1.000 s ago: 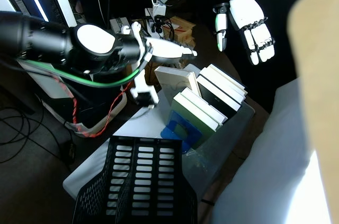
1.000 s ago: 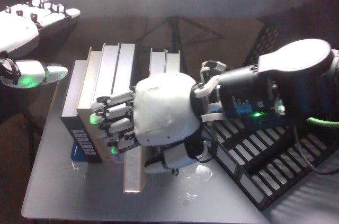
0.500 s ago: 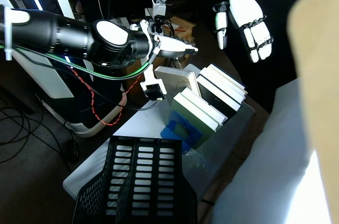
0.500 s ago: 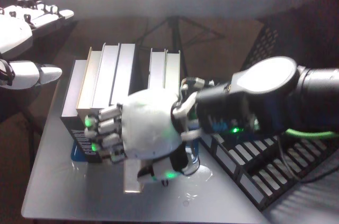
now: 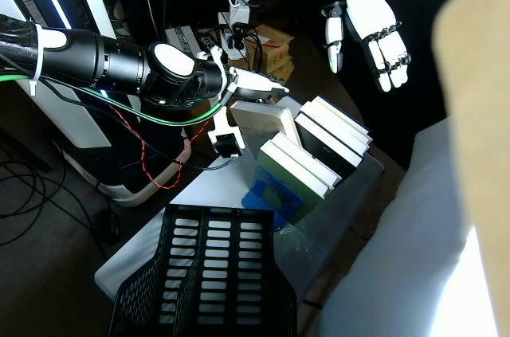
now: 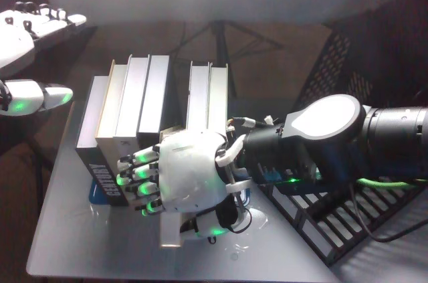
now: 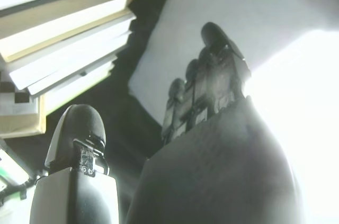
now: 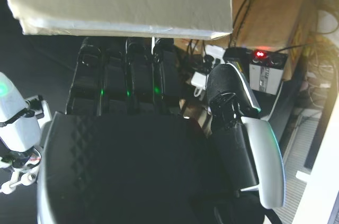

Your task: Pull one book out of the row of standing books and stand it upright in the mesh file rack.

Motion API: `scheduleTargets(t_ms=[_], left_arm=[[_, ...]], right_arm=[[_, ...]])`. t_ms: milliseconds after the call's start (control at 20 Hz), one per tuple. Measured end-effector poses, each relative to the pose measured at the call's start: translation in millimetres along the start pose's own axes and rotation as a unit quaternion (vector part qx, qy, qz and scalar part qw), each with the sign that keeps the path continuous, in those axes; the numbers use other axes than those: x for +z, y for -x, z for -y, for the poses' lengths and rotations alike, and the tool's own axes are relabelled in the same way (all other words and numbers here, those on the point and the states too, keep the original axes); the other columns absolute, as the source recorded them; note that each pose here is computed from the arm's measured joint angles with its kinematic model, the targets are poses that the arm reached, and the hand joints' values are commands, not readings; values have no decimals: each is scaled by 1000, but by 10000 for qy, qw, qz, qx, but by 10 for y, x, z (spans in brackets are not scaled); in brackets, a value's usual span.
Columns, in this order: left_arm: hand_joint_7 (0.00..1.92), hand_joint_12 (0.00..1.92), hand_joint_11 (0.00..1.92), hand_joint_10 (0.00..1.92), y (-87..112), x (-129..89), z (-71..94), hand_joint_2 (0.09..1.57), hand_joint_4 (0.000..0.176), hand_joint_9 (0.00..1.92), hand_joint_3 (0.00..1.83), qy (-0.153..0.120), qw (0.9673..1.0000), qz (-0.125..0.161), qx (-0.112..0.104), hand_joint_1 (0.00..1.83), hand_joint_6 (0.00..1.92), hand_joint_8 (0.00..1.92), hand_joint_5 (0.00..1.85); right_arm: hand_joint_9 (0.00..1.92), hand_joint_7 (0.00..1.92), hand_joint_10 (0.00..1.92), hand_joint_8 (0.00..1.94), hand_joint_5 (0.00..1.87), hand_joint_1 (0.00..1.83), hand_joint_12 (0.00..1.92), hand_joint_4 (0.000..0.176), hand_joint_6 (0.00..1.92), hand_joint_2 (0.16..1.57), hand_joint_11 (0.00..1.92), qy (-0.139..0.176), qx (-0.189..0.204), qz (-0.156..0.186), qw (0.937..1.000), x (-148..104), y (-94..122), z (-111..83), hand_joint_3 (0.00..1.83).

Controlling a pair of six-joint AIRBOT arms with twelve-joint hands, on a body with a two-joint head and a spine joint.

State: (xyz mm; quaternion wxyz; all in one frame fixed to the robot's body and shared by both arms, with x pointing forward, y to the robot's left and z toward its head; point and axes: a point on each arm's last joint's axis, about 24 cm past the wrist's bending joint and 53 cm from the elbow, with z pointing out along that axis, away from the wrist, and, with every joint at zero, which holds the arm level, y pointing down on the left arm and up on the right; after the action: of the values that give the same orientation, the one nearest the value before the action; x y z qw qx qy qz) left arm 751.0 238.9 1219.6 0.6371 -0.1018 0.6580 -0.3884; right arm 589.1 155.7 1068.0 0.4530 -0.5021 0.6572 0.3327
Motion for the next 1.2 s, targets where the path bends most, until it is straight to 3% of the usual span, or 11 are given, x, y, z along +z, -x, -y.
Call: scheduleTargets(t_ms=[50,150,350,450,550,750,900,1000,1100,1150,1200], left_arm=[[0,462,0,0,14,-1,5,1295,87,0,0,-10,10000,26,-12,523,0,0,0],[0,718,0,0,28,-23,19,1293,103,0,0,-48,10000,43,13,512,0,0,0],[0,807,0,0,42,-24,28,1299,100,0,2,-70,10000,70,11,499,0,0,1],[0,501,0,0,37,-32,9,1296,99,0,0,-46,10000,63,6,515,1,0,10],[0,606,0,0,36,-33,5,1300,86,0,0,-40,10000,63,3,540,4,0,5],[0,429,0,0,37,-33,6,1303,88,0,2,-41,10000,64,13,523,1,0,3],[0,566,0,0,36,-32,5,1304,83,0,0,-38,10000,64,9,541,3,0,7],[0,258,0,0,35,-32,4,1302,95,0,0,-37,10000,63,9,518,0,0,0],[0,172,0,0,36,-32,5,1296,92,0,0,-38,10000,64,9,539,0,0,2],[0,355,0,0,37,-32,5,1295,93,0,0,-39,10000,67,8,538,0,0,2],[0,392,0,0,37,-32,5,1299,85,0,1,-38,10000,67,6,537,0,0,0]], right_arm=[[0,173,0,0,453,0,0,0,107,1503,0,-6,-4,-2,10000,0,-1,3,1],[0,173,0,0,453,0,0,0,108,1503,0,16,-21,-2,10000,8,1,-16,1],[0,173,0,0,452,0,0,0,108,1503,0,23,-28,-3,10000,8,1,-19,1],[0,173,0,0,452,0,0,0,108,1503,0,23,-25,-8,10000,7,-7,-19,1],[0,173,0,0,452,0,0,0,108,1504,0,27,-20,-19,10000,9,-22,-25,1],[0,173,0,0,452,0,0,0,109,1504,0,-10,-88,-87,9999,29,-87,-31,1],[0,173,0,0,452,0,0,0,109,1504,0,-25,-88,-89,9999,29,-88,-24,1],[0,173,0,0,452,0,0,0,109,1504,0,-19,-88,-87,9999,33,-87,-30,1],[0,173,0,0,452,0,0,0,109,1504,0,-19,-90,-88,9999,33,-87,-30,1],[0,173,0,0,452,0,0,0,109,1504,0,-19,-90,-88,9999,33,-87,-30,0],[0,173,0,0,452,0,0,0,110,1504,0,-19,-90,-88,9999,33,-87,-30,0]])
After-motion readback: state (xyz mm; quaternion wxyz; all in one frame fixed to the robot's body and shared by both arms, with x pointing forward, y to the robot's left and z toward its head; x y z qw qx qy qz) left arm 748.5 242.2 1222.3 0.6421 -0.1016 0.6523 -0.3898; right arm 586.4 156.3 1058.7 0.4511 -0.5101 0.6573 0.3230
